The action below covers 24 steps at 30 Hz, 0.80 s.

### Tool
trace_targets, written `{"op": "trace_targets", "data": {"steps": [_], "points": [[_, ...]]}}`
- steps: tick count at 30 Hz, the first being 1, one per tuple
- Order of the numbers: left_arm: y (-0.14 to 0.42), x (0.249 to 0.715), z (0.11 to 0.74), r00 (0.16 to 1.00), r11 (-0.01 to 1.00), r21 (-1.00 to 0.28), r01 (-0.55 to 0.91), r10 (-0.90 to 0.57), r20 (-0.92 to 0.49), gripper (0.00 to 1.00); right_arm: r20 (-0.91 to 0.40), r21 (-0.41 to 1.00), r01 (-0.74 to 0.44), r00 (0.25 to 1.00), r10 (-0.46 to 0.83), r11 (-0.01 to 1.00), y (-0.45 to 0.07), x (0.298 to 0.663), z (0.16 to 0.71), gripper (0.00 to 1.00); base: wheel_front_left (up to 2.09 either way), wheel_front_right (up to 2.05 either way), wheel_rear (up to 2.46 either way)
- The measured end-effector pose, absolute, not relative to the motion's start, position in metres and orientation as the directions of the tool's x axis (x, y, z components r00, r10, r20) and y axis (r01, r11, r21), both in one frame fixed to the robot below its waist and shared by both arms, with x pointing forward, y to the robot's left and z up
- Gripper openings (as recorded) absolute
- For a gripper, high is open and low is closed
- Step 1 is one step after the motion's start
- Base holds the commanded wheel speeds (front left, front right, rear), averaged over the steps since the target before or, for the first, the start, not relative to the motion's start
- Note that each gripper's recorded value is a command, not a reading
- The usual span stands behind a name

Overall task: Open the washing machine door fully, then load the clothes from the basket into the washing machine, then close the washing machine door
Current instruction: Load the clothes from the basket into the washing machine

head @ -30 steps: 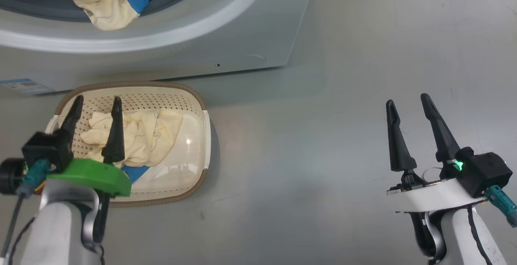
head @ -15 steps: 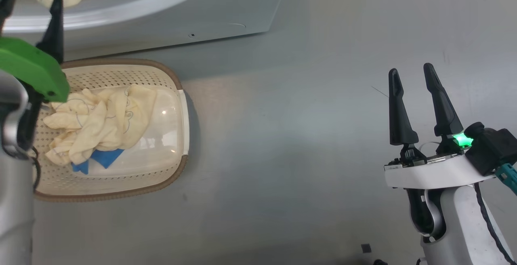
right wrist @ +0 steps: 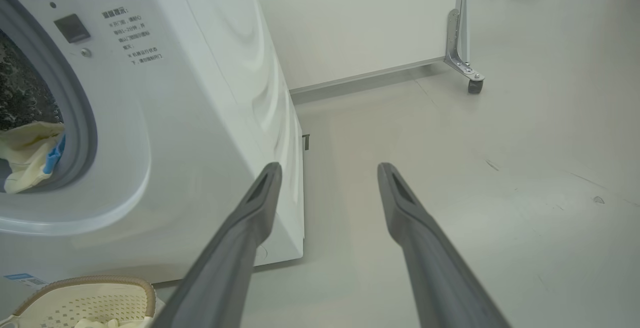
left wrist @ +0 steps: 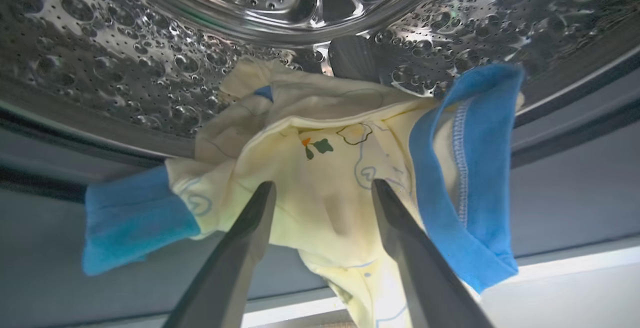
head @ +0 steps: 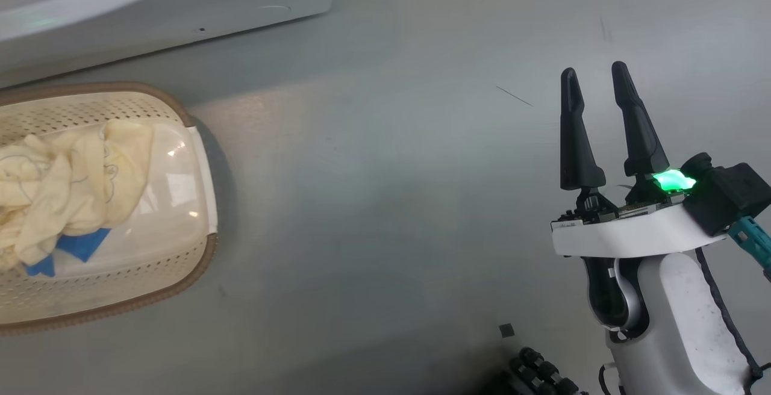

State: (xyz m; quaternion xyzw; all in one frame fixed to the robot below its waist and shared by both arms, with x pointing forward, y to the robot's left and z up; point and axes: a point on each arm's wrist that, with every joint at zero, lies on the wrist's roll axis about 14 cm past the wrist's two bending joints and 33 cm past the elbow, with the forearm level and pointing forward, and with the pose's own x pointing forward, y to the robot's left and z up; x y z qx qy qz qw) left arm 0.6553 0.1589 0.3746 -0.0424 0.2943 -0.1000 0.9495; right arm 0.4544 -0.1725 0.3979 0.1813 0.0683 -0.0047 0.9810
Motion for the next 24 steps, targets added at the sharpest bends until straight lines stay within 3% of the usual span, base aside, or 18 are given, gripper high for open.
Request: {"op": "trace_targets", "data": {"steps": [14, 18, 19, 20, 21, 24], "points": [[0.112, 0.677, 0.306, 0.616, 0.955, -0.220, 0.197, -0.295, -0.730, 1.00, -0.214, 0.341, 0.156, 0.973, -0.086, 0.927, -0.204, 0.443, 0.379, 1.00, 0.00, 0.00, 0.00], [0.114, 0.683, 0.302, 0.610, 0.963, -0.175, 0.203, -0.264, -0.747, 1.00, -0.232, 0.338, 0.165, 0.969, -0.088, 0.927, -0.204, 0.440, 0.373, 1.00, 0.00, 0.00, 0.00], [0.114, 0.685, 0.302, 0.612, 0.965, -0.164, 0.206, -0.258, -0.748, 0.47, -0.234, 0.338, 0.164, 0.968, -0.086, 0.927, -0.203, 0.440, 0.373, 1.00, 0.00, 0.00, 0.00], [0.114, 0.688, 0.303, 0.618, 0.966, -0.154, 0.206, -0.250, -0.745, 0.18, -0.234, 0.338, 0.163, 0.969, -0.086, 0.927, -0.203, 0.441, 0.373, 1.00, 0.00, 0.00, 0.00], [0.113, 0.689, 0.304, 0.619, 0.967, -0.151, 0.206, -0.248, -0.745, 0.00, -0.231, 0.337, 0.162, 0.969, -0.085, 0.928, -0.203, 0.442, 0.373, 1.00, 0.00, 0.00, 0.00], [0.110, 0.689, 0.305, 0.613, 0.966, -0.142, 0.216, -0.248, -0.751, 0.00, -0.224, 0.337, 0.155, 0.971, -0.081, 0.929, -0.203, 0.445, 0.374, 1.00, 0.00, 0.00, 0.00]]}}
